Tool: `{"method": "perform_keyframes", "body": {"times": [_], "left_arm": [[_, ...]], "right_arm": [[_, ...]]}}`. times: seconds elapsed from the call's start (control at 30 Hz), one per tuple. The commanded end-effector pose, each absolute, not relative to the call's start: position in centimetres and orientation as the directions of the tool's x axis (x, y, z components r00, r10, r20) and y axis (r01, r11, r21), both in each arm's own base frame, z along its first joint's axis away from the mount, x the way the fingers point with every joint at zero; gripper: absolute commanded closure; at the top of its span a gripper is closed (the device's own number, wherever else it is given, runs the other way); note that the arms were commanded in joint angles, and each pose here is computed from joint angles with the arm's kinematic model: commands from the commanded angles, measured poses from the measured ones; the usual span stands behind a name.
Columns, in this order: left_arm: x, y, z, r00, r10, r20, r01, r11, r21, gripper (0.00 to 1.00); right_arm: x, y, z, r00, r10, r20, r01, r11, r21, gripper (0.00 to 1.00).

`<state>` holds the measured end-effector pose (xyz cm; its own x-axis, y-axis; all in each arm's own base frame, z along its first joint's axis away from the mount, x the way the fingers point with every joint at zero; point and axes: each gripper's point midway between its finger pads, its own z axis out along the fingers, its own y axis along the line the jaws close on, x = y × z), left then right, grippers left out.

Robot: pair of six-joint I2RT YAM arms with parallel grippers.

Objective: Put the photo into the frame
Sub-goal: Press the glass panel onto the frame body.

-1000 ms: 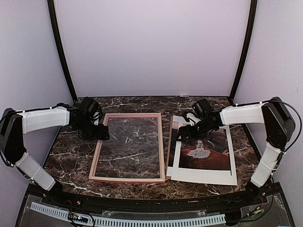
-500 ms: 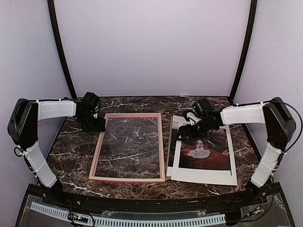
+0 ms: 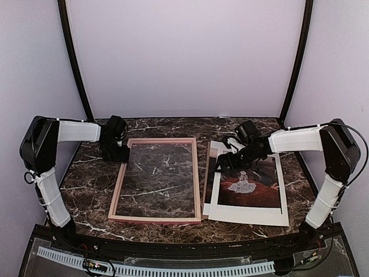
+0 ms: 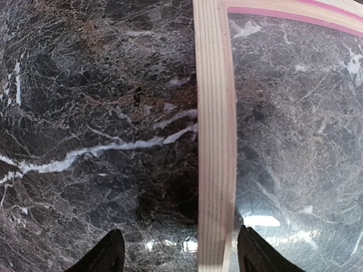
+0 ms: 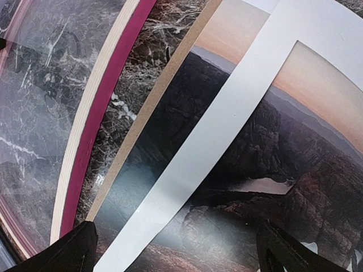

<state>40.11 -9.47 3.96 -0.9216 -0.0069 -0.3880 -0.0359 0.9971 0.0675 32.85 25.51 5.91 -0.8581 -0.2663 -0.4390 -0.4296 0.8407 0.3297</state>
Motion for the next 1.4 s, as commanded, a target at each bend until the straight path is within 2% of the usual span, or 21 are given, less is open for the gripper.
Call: {"method": "perform_keyframes", "body": {"times": [0.0, 0.47, 0.63, 0.9, 1.37], "left_arm": [[40.0, -8.8, 3.8, -0.921, -0.008, -0.389, -0.045, 0.995, 0.087, 0.29], [39.2, -10.8, 2.6, -0.928, -0.018, -0.373, -0.007, 1.000, -0.031, 0.29], [39.7, -11.3, 4.0, -0.912, -0.022, -0.410, 0.004, 0.998, -0.062, 0.29], [41.4, -10.6, 7.7, -0.868, -0.036, -0.496, -0.007, 0.998, -0.060, 0.28], [44.5, -8.2, 6.7, -0.867, -0.044, -0.496, -0.066, 0.997, 0.027, 0.29]], "right_arm": [[33.2, 26.2, 6.9, -0.839, -0.259, -0.478, -0.450, 0.824, 0.344, 0.01], [33.0, 26.4, 6.1, -0.847, -0.261, -0.463, -0.447, 0.822, 0.354, 0.01], [33.0, 26.5, 6.0, -0.847, -0.260, -0.463, -0.447, 0.821, 0.356, 0.01], [33.0, 26.6, 5.9, -0.849, -0.260, -0.460, -0.446, 0.820, 0.359, 0.01], [33.0, 27.1, 5.7, -0.849, -0.266, -0.456, -0.453, 0.812, 0.369, 0.01]]}}
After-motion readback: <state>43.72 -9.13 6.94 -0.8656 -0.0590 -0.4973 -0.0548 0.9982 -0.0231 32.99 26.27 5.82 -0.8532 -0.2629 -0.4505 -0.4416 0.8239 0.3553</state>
